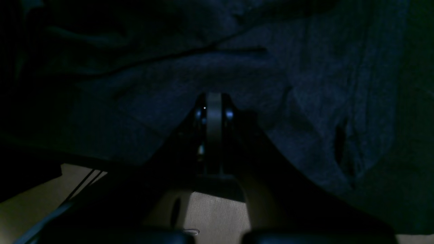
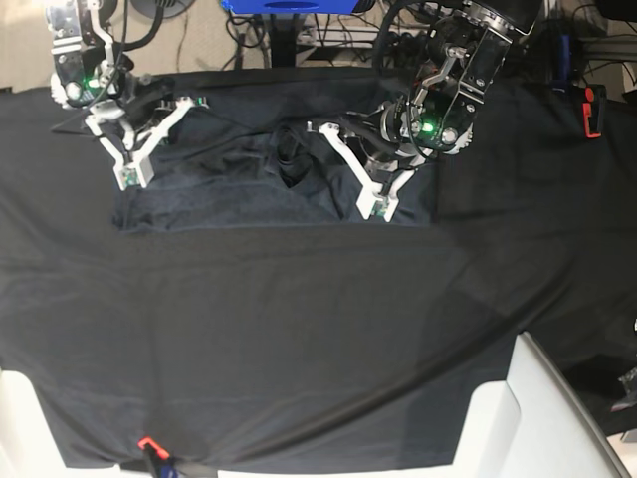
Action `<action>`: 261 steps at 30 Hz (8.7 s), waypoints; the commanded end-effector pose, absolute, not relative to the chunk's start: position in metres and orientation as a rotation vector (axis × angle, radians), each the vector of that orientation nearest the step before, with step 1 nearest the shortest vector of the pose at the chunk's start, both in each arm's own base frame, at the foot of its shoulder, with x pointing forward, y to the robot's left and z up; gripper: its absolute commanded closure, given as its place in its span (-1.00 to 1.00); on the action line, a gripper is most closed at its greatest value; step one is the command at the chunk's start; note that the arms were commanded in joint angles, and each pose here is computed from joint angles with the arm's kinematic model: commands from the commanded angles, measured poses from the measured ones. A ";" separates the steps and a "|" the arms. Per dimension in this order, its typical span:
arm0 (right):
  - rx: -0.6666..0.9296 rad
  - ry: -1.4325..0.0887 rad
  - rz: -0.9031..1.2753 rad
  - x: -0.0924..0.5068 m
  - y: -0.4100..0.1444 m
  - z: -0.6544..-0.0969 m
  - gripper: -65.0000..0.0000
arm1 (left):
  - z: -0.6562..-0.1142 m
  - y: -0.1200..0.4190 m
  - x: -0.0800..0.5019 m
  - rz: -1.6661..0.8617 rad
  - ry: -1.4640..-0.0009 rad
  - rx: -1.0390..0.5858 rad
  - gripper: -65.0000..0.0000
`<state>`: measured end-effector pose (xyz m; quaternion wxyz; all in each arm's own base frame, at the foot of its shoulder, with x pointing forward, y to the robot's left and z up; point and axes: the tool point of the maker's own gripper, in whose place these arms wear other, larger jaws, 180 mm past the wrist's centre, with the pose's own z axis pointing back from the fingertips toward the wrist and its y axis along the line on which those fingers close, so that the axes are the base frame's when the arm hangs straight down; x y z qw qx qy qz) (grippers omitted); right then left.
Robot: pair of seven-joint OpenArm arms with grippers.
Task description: Fold the T-shirt properly
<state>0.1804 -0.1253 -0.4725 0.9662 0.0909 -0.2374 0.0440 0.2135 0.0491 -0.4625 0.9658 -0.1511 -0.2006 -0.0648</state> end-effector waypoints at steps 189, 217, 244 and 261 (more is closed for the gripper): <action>0.762 -0.226 -0.017 0.198 -0.114 -0.511 0.58 | -0.410 0.311 0.131 0.023 -0.740 -0.112 1.00; 0.725 -0.241 0.105 0.223 -0.079 -0.453 0.98 | -0.430 0.378 0.077 -0.009 -0.517 0.130 1.00; 0.761 -0.140 0.288 0.217 0.063 -0.418 0.98 | -0.438 0.375 0.072 0.037 -0.513 0.125 1.00; 0.618 -0.078 0.204 0.226 0.085 -0.440 0.98 | -0.439 0.375 0.072 0.039 -0.512 0.123 1.00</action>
